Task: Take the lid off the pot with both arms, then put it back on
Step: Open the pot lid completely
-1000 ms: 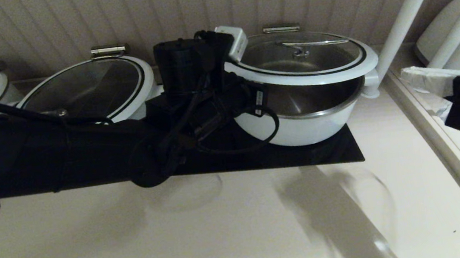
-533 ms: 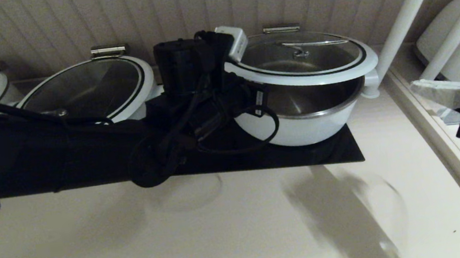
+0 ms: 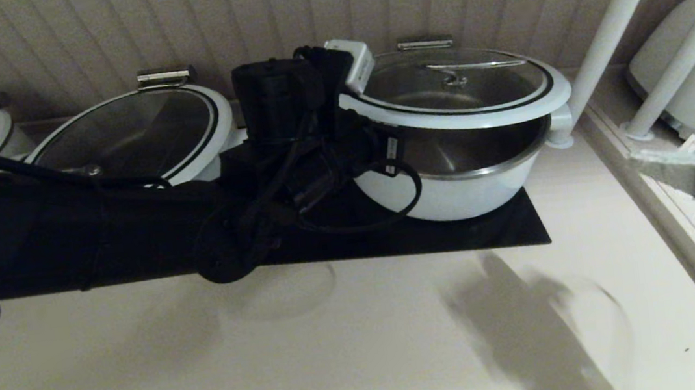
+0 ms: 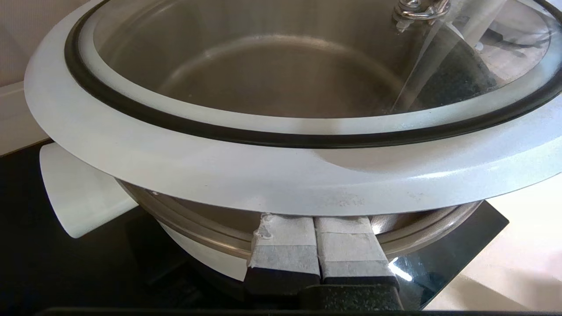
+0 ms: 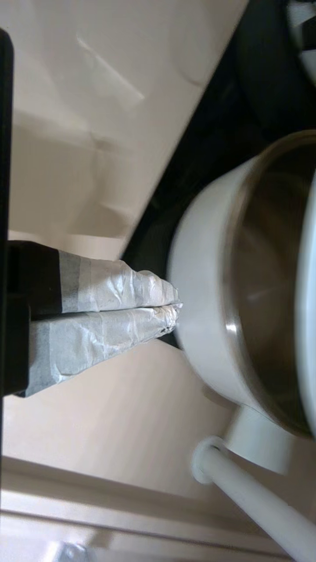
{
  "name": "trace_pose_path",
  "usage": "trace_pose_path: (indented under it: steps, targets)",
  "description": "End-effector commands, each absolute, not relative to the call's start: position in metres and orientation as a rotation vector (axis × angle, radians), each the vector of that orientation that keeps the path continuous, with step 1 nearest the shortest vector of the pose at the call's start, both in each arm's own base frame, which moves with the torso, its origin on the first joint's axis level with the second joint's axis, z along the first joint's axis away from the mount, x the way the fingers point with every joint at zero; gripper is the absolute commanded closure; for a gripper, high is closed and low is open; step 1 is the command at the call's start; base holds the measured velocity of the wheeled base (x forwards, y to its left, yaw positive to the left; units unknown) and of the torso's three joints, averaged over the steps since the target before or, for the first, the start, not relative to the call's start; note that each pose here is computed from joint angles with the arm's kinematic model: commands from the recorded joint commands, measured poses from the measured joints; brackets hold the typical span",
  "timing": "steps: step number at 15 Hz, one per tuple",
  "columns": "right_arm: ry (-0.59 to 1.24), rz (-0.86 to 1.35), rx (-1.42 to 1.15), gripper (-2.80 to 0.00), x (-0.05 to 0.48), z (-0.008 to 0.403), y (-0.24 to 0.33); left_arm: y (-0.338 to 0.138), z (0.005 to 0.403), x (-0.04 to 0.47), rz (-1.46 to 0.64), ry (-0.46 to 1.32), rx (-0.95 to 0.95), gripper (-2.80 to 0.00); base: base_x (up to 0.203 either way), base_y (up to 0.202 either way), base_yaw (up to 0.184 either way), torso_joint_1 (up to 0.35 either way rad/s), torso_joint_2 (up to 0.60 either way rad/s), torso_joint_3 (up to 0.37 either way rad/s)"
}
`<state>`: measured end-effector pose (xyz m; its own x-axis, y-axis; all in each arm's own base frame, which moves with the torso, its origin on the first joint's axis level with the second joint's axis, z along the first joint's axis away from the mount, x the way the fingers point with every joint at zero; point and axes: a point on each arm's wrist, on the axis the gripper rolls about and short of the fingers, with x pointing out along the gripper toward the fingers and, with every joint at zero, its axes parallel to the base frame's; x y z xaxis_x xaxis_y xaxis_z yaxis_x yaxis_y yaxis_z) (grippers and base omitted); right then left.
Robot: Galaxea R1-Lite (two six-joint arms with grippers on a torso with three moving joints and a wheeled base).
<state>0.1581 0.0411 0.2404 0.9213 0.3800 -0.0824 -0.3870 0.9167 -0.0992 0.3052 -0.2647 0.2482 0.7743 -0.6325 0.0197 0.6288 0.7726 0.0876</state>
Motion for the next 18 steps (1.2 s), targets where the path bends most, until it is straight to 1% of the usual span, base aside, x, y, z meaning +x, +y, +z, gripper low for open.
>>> trace_pose_path:
  steps: [1, 4, 8, 11, 18]
  targets:
    - [0.093, 0.4, -0.115, 0.0, 0.158, 0.231, 0.041, -0.265, 0.249, 0.305, -0.683, -0.052, 0.077, 0.0, 0.0, 0.0, 0.0, 0.0, 0.0, 0.0]
    - [0.138, 0.405, -0.112, 0.0, 0.167, 0.222, 0.043, -0.265, 0.249, 0.305, -0.683, -0.052, 0.077, 0.0, 0.0, 0.0, 0.0, 0.0, 0.0, 0.0]
    - [0.094, 0.409, -0.114, 0.0, 0.189, 0.219, 0.049, -0.265, 0.247, 0.306, -0.683, -0.048, 0.079, 0.0, 0.0, 0.0, 0.0, 0.0, 0.0, 0.0]
    - [0.105, 0.419, -0.117, 0.0, 0.198, 0.215, 0.053, -0.266, 0.245, 0.307, -0.683, -0.044, 0.08, 0.0, 0.0, 0.0, 0.0, 0.0, 0.0, 0.0]
    - [0.068, 0.456, -0.113, 0.0, 0.212, 0.223, 0.063, -0.267, 0.242, 0.308, -0.683, -0.038, 0.082, 0.0, 0.0, 0.0, 0.0, 0.0, 0.0, 0.0]
